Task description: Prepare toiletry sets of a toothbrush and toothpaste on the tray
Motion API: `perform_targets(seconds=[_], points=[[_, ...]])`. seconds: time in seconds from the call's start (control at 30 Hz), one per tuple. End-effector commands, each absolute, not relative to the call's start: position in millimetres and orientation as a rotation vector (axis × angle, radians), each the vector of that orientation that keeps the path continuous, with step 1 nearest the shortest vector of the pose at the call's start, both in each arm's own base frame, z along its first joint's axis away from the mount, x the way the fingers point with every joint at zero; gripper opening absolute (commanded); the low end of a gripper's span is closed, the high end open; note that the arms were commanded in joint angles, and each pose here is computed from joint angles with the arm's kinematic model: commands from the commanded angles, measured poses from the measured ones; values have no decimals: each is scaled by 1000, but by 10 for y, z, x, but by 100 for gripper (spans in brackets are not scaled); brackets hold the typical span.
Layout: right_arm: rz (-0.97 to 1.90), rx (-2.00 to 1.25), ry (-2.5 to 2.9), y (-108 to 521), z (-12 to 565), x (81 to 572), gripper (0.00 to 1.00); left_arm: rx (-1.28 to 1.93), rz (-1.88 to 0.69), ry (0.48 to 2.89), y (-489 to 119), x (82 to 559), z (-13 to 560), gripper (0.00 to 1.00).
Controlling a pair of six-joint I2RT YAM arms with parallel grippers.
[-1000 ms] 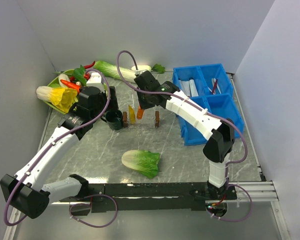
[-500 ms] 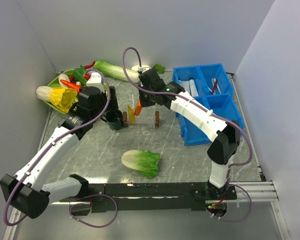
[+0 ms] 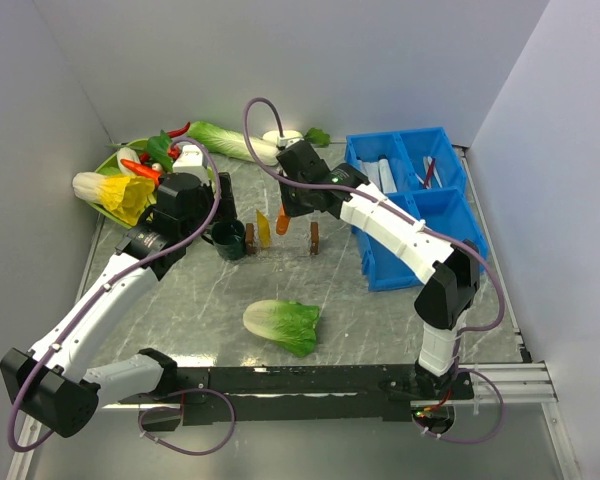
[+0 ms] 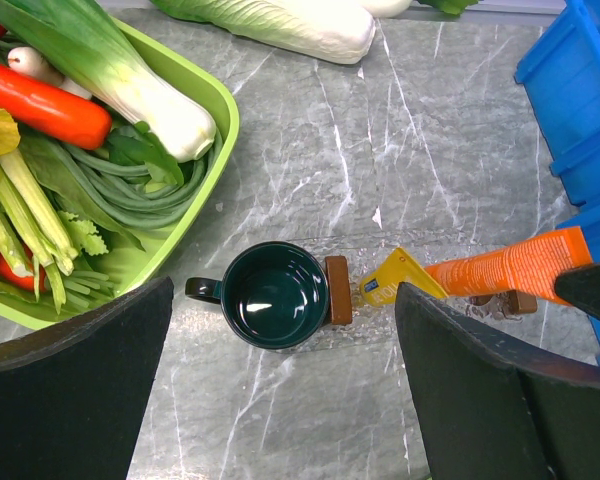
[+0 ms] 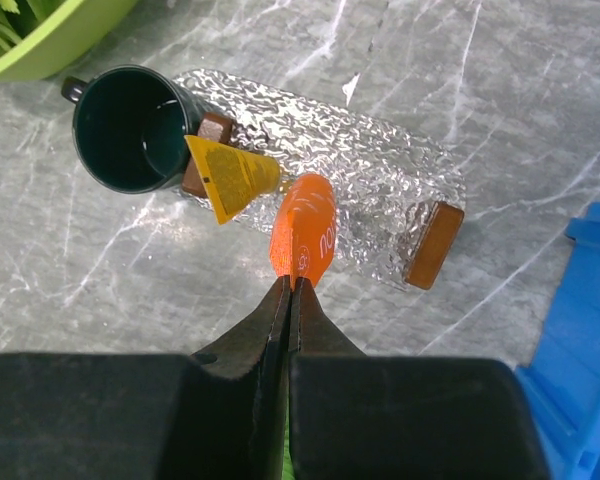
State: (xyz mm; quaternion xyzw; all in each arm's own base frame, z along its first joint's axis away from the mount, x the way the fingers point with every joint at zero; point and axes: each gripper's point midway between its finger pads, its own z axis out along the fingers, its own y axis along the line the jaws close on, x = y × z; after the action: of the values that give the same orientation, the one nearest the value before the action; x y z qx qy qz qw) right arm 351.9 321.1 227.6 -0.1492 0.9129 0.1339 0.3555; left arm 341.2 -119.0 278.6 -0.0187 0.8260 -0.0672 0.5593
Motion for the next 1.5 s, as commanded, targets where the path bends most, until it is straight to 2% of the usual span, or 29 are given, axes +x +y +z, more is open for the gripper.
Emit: perform_targets(seconds=[0.0,1.47], points=[[346,-387,2298,3217,2516,3526,0,-63,-168,1896,-1159,3415,3008,97],[342,-502,2331,3395,2131,3569,0,-59,-163,1895,-1158,3422,3012,96]])
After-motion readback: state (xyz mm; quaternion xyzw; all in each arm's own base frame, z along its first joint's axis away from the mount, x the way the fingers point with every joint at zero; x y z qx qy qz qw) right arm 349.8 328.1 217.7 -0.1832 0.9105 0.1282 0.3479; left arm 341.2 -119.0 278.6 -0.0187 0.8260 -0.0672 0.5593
